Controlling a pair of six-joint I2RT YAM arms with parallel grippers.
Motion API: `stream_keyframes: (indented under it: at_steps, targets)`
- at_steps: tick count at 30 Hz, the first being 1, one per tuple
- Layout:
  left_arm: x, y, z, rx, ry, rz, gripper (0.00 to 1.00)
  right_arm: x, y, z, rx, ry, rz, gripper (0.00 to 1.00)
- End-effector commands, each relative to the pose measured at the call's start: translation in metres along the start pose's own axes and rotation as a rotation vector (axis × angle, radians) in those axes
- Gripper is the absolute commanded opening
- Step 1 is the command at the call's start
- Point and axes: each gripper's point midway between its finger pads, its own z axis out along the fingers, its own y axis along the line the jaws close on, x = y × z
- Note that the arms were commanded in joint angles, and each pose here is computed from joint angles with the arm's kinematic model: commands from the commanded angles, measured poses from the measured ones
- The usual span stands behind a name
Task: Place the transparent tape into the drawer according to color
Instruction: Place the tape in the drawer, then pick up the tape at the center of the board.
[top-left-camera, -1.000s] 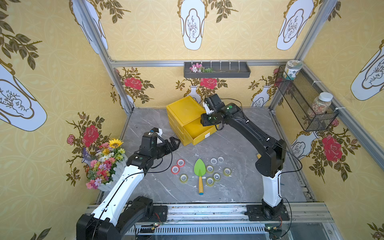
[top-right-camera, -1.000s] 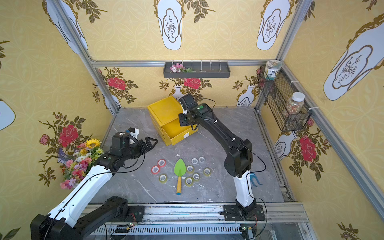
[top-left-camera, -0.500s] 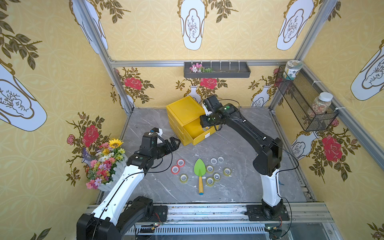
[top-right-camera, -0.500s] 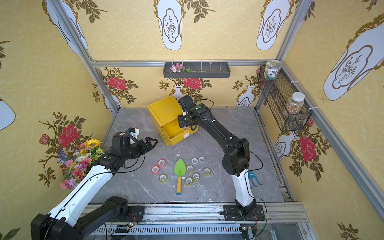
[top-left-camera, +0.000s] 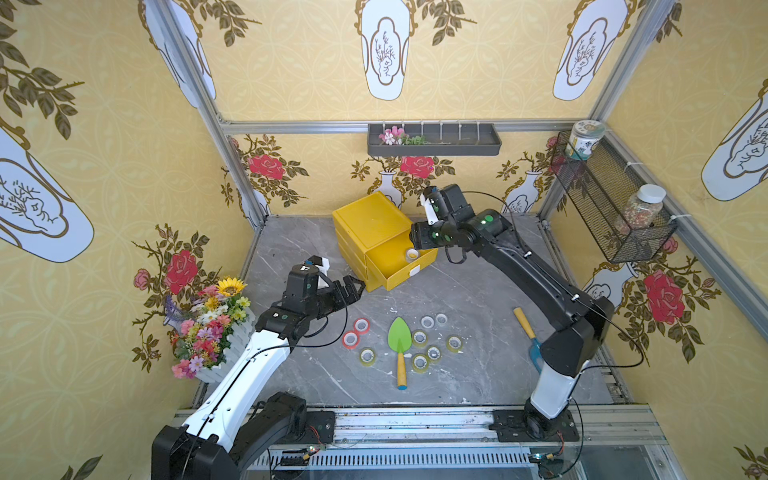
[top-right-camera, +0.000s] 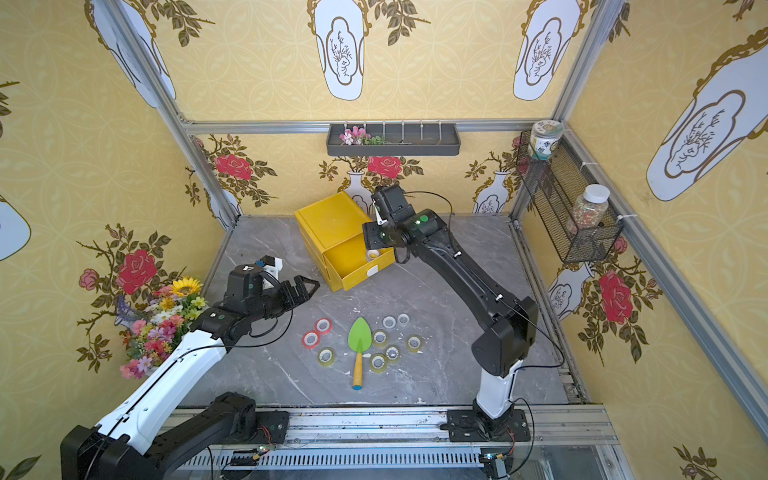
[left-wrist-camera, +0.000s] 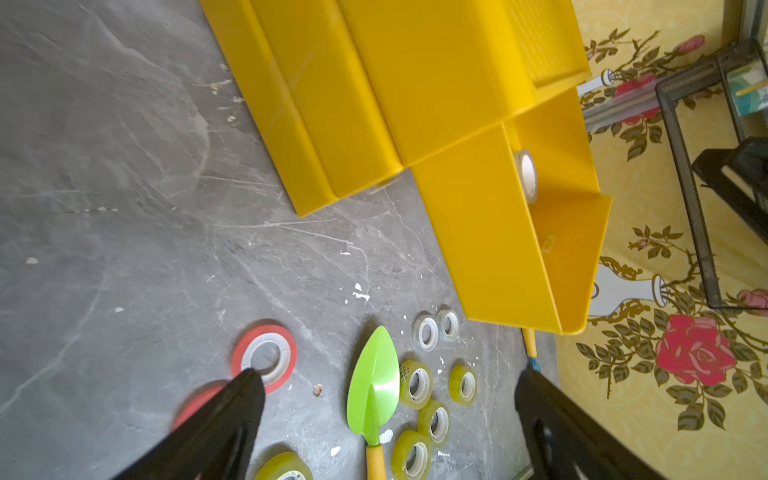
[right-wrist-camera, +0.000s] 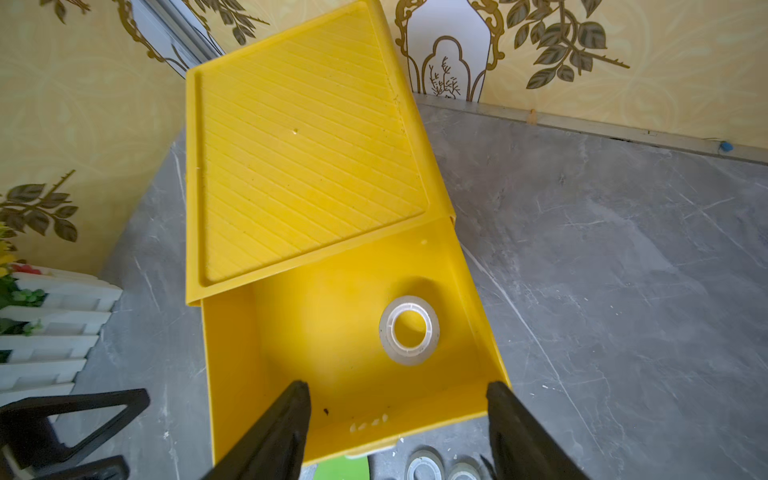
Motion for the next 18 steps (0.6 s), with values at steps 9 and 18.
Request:
stream_keyframes:
  at_steps: [9,18]
  targets:
    - [0.074,-0.047,0.015,0.000,0.148,0.182,0.97,0.062,-0.036,-0.047,0.036,-0.098,0.116,0.71]
    - [0.146,-0.057,0.075,-0.112,0.315,0.395,0.94,0.155,-0.090,-0.028,0.134,0.044,0.261,0.69]
